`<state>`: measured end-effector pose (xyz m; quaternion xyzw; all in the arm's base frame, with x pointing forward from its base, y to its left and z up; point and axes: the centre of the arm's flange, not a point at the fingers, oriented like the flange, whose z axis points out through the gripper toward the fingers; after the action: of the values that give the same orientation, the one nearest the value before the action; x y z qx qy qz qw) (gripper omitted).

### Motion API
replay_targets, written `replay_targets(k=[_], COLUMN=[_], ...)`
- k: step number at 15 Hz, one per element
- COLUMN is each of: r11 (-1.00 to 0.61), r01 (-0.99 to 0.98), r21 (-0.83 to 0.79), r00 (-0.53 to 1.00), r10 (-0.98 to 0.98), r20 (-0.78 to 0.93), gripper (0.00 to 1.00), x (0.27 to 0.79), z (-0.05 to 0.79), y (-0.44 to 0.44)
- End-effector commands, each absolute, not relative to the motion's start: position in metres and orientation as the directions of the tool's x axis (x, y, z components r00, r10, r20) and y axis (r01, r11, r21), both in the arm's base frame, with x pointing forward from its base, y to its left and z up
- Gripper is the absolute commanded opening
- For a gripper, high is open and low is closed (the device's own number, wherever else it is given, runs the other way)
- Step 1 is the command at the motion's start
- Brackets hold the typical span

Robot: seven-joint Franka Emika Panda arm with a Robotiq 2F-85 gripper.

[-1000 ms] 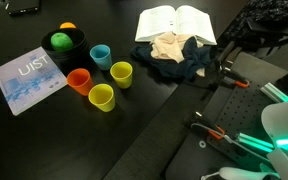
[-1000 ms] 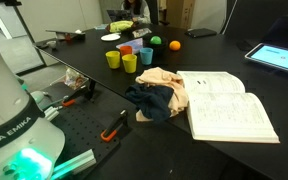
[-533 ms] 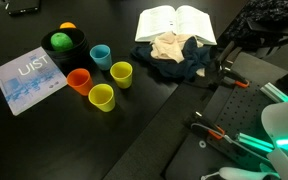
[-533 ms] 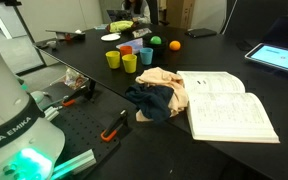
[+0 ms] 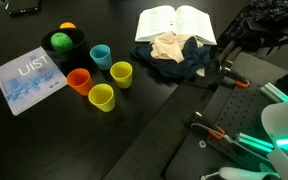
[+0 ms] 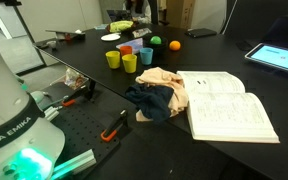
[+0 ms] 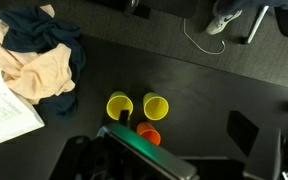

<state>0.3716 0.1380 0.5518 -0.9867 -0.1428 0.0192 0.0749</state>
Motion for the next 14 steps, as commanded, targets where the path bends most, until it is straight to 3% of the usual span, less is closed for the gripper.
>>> replay_targets(k=[1,8,14], r11=[-0.93,-0.829,-0.79], r01=[0.338,0.556,0.612], r21=[-0.148,-0.066,0.016], r00=[0.936,0.814,0.769], r10=[0.348,0.559,0.591], r20=[-0.053,-0.156,-0.242], gripper=[1.0,1.0,1.0], x=[0.383,0.435,0.471], z=[0.55,0.512,0.47], y=[0.148,0.192,0.194])
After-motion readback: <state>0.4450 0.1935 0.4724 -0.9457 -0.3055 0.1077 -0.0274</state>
